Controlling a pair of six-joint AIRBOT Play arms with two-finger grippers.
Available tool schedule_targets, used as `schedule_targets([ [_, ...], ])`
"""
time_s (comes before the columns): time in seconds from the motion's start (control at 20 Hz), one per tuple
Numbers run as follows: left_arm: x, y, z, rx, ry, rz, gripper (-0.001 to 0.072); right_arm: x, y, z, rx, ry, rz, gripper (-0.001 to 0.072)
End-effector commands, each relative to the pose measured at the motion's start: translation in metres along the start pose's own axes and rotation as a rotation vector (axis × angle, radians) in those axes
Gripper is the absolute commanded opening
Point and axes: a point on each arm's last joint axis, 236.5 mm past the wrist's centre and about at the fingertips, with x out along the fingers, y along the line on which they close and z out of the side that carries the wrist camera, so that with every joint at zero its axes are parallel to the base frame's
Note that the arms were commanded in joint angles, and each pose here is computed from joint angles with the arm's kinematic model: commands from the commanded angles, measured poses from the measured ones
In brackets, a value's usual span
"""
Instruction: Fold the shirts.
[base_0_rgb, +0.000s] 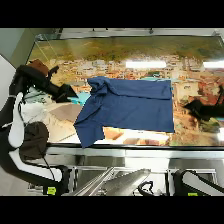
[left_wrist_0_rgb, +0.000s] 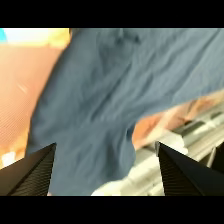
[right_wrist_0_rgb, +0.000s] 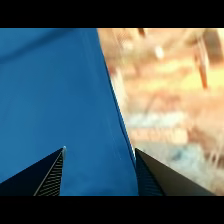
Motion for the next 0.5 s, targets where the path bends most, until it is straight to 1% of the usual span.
schedule_targets([
  [0.0,0.014,0.008,-0.054,-0.030,0.014,-0.015,0.0704,0.024,-0.017,-0.052,0.057,0.163,0.020,0.0509],
  [0.1,0.020,0.017,-0.065,-0.021,-0.026,0.030,0.0704,0.035,-0.018,-0.058,0.057,0.202,0.019,0.0507],
  [0.25,0.026,0.045,-0.091,-0.003,-0.014,0.178,0.0704,0.046,-0.023,-0.064,0.062,0.237,0.019,0.0506],
  [0.45,0.045,0.053,-0.108,0.067,-0.002,0.271,0.0705,0.061,-0.010,-0.079,0.030,0.307,0.042,0.0504],
])
